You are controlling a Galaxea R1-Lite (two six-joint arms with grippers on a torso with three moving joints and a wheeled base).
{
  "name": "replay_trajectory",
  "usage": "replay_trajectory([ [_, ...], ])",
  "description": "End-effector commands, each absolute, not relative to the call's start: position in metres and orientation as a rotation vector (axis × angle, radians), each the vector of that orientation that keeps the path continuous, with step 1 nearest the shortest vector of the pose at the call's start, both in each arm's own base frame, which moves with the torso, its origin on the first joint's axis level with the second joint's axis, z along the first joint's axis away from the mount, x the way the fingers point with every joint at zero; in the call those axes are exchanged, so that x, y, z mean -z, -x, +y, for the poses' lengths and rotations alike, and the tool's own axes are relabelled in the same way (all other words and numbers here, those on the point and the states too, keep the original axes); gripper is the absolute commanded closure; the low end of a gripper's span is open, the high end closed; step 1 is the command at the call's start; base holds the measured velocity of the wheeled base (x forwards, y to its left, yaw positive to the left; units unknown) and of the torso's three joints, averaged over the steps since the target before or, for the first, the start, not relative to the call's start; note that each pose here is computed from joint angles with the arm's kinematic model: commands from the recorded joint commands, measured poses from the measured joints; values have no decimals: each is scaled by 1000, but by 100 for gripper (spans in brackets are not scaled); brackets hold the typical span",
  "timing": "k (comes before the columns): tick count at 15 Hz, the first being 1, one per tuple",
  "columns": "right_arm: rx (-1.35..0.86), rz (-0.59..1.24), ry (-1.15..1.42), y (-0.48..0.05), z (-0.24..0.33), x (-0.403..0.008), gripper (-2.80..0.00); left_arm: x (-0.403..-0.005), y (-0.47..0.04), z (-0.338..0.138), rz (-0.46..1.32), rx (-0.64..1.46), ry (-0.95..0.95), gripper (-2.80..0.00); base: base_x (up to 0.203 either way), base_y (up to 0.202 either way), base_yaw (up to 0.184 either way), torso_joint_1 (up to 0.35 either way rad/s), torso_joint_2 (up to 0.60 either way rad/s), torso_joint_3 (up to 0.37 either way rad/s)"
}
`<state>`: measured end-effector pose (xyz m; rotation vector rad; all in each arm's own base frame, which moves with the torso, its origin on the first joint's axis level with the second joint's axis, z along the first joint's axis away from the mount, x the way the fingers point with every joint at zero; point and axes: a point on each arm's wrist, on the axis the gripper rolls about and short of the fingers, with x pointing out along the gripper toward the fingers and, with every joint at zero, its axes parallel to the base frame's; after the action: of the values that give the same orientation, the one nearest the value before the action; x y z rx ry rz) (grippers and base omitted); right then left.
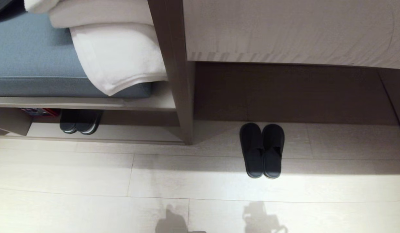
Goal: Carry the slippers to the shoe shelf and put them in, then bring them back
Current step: Pick up the slippers on the floor
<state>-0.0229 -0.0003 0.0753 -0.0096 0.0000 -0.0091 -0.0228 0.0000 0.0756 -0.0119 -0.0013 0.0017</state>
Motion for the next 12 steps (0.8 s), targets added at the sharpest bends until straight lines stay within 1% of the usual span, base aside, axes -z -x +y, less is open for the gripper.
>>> replay_trajectory([
  [1, 9, 0, 10, 23, 0, -75, 0, -75, 23, 0, -1, -2, 12, 0, 0, 0, 0, 7, 2, -193],
  [12, 9, 0, 10, 23, 0, -75, 0, -75, 23, 0, -1, -3, 12, 0, 0, 0, 0, 4, 3, -197],
])
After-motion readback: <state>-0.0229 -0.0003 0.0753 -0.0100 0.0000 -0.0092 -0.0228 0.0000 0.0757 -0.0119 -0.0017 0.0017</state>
